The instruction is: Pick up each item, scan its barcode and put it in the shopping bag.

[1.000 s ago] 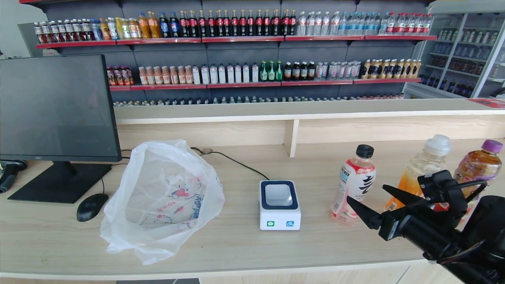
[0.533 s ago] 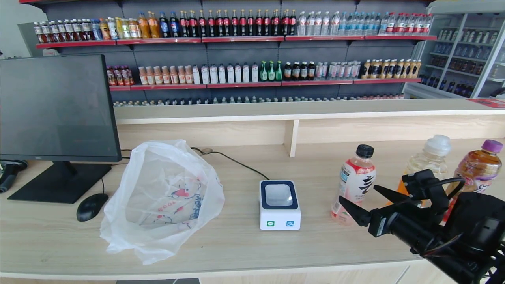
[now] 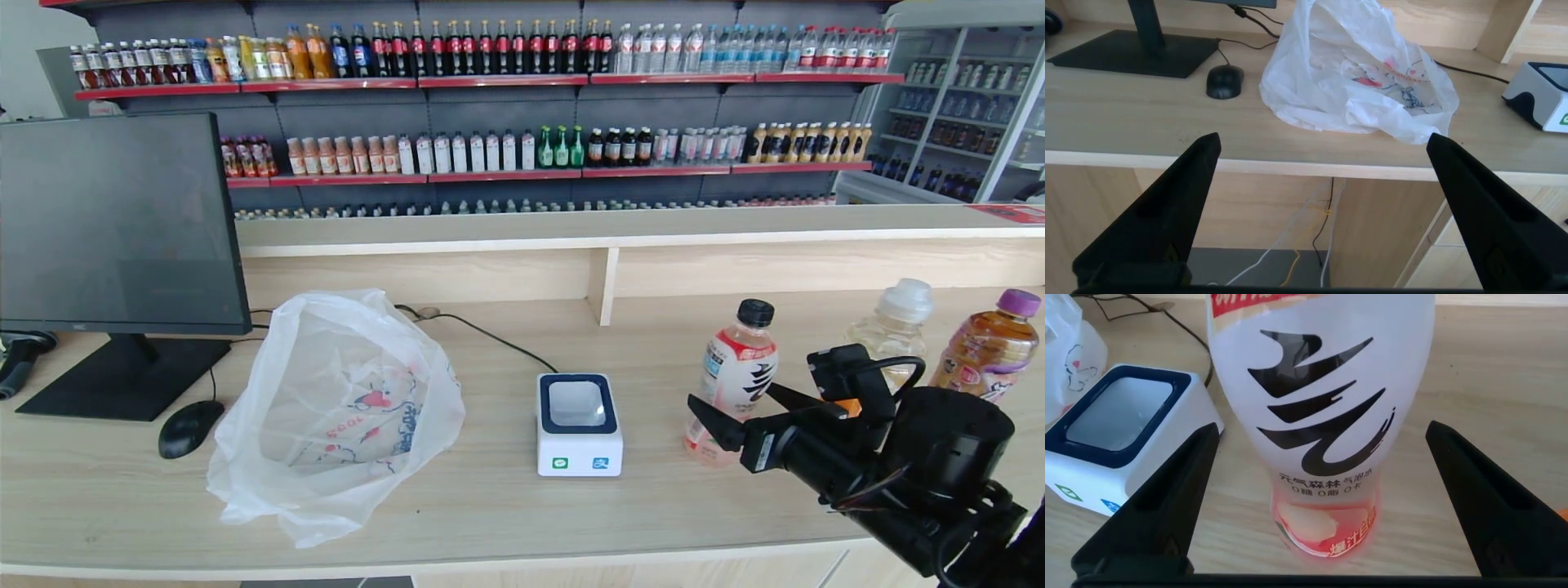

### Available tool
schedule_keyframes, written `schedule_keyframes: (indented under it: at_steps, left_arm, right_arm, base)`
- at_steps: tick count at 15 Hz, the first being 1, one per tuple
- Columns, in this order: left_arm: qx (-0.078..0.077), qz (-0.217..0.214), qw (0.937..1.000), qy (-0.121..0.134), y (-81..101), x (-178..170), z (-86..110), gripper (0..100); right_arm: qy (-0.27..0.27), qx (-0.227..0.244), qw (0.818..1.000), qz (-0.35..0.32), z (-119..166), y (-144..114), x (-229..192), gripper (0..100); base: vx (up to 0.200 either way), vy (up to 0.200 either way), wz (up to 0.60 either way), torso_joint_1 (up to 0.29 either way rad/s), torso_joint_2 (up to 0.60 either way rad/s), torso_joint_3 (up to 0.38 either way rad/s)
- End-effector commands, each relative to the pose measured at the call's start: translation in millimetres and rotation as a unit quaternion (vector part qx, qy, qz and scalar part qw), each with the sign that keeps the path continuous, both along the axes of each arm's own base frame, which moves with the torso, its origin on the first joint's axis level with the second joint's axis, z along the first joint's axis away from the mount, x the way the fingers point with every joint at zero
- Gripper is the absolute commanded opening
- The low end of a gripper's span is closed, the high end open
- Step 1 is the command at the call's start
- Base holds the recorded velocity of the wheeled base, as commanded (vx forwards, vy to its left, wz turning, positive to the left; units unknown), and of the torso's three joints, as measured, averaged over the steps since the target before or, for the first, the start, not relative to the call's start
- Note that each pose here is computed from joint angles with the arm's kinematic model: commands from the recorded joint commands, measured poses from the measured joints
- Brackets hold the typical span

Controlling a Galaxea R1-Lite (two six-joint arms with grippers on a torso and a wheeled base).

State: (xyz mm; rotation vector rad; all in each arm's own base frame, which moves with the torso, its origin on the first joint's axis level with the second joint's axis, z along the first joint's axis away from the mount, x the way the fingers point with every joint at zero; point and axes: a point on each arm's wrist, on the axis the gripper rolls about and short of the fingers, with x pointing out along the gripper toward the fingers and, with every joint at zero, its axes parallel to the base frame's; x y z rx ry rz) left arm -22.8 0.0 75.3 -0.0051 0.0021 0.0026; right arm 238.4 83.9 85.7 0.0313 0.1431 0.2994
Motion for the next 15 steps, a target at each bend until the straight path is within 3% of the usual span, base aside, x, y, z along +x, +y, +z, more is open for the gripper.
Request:
schedule_keyframes:
  at_steps: [1,15]
  left_arm:
    - [0.000,0.000,1.0000,0.000,0.0,0.1,0.0,100]
    - [-0.001,0.000,1.0000,0.000,0.0,0.1,0.0,100]
  right_arm:
    - [0.002,0.002,1.000,0.000,-1.4,1.2,2.0,100]
    - [0.010,0.018,1.000,-0.004,-5.8,2.8,9.0,100]
  base:
    - [0.000,0.000,0.00,0.000,0.00,0.000]
    - [0.000,0.000,0.00,0.000,0.00,0.000]
